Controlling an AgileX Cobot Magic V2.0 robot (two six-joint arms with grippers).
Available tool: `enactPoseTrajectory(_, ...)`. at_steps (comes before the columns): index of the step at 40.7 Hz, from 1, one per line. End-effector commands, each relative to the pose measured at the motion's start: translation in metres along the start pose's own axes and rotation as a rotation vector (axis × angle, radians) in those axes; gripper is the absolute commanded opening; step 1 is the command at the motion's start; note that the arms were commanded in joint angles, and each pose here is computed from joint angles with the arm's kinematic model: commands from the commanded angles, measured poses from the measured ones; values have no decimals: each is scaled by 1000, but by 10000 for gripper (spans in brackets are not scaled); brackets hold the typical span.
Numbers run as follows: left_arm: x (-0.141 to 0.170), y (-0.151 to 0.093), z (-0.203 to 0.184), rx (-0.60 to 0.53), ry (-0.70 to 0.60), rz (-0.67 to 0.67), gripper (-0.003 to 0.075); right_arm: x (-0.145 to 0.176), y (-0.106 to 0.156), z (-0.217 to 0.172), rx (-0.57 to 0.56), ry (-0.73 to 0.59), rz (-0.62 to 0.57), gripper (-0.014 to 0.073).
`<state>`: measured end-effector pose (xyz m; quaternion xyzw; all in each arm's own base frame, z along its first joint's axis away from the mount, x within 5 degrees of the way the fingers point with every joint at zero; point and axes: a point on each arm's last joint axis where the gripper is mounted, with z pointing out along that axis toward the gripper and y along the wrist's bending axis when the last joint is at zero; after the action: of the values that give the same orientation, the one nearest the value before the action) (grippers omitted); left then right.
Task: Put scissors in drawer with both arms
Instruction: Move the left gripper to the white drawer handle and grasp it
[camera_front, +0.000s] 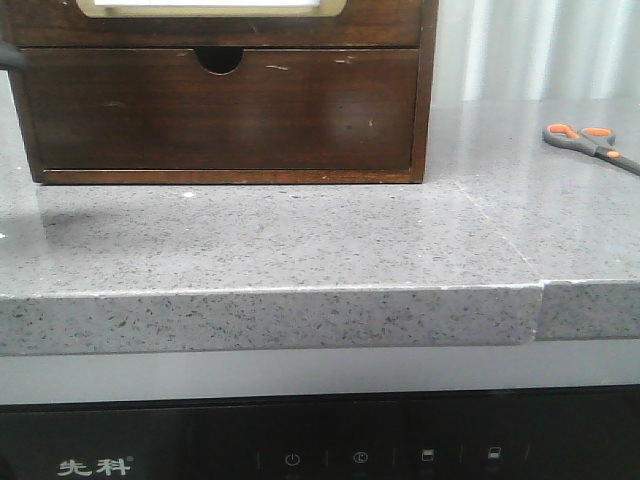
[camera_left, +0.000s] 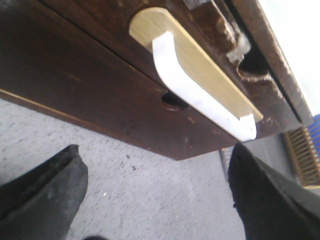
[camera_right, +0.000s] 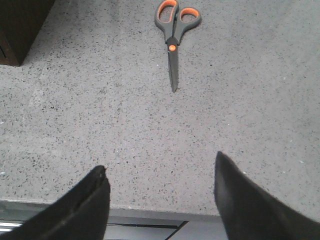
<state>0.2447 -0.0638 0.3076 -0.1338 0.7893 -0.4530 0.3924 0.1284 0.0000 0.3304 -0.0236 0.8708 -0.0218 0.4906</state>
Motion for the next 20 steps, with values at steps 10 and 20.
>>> enactPoseTrajectory(10,-25,-17,30,236,13,-50,563,-13,-2,-4,14,-81,-16,479)
enactPoseTrajectory(20,-44,-17,54,284,37,-61,562,-13,-2,-4,14,-81,-16,479)
